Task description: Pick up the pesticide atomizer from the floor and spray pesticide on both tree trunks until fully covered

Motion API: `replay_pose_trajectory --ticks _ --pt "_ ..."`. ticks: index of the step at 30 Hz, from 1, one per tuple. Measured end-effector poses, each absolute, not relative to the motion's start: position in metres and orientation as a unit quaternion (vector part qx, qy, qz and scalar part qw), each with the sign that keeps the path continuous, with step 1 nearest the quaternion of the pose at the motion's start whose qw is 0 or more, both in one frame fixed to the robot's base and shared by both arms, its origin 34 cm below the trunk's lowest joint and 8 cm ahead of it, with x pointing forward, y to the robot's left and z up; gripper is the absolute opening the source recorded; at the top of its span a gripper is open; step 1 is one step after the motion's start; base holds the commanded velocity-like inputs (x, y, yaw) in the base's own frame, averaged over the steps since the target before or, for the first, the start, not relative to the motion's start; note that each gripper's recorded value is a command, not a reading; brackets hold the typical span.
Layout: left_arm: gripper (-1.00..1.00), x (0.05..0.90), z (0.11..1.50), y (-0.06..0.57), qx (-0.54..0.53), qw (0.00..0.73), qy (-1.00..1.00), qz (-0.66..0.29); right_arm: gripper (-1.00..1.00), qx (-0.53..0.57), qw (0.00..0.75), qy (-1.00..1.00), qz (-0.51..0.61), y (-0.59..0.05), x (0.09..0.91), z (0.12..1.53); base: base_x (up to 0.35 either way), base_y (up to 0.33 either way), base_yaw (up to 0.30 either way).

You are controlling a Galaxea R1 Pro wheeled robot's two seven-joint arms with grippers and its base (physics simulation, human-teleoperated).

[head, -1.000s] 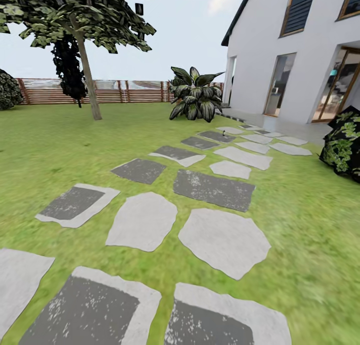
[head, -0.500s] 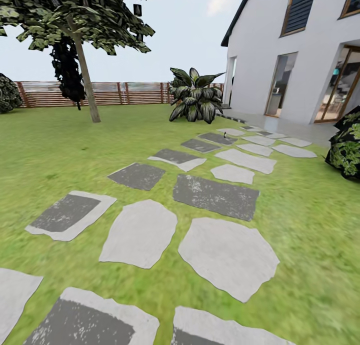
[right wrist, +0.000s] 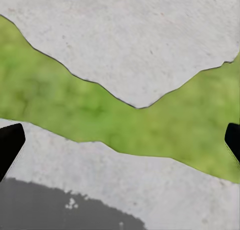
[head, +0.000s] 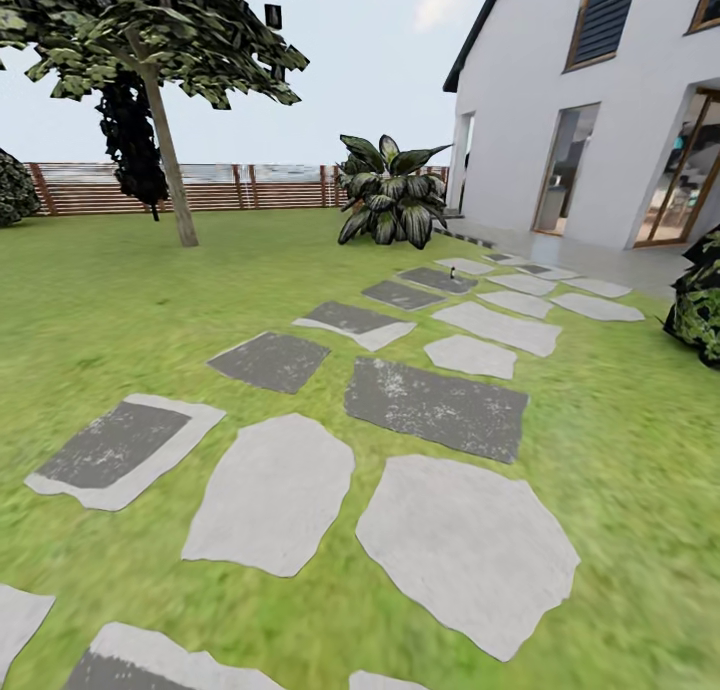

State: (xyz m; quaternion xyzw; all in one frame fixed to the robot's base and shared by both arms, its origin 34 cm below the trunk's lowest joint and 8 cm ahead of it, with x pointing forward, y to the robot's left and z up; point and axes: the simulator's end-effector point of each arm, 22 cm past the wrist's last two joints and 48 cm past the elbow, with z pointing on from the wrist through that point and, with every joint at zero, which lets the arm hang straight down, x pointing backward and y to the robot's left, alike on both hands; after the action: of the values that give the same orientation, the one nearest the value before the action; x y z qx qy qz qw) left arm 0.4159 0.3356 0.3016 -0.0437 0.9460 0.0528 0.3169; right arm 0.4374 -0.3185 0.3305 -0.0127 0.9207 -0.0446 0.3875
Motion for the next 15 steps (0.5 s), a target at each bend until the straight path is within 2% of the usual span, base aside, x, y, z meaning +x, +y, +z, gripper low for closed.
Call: replay_pose_trajectory --ticks 15 --pt "1.00 0.4159 0.3016 0.3356 -0.044 0.317 0.946 0.053 1.00 -0.013 0.388 0.921 -0.045 -0.3185 0.4375 0.3305 0.338 0.000 0.000"
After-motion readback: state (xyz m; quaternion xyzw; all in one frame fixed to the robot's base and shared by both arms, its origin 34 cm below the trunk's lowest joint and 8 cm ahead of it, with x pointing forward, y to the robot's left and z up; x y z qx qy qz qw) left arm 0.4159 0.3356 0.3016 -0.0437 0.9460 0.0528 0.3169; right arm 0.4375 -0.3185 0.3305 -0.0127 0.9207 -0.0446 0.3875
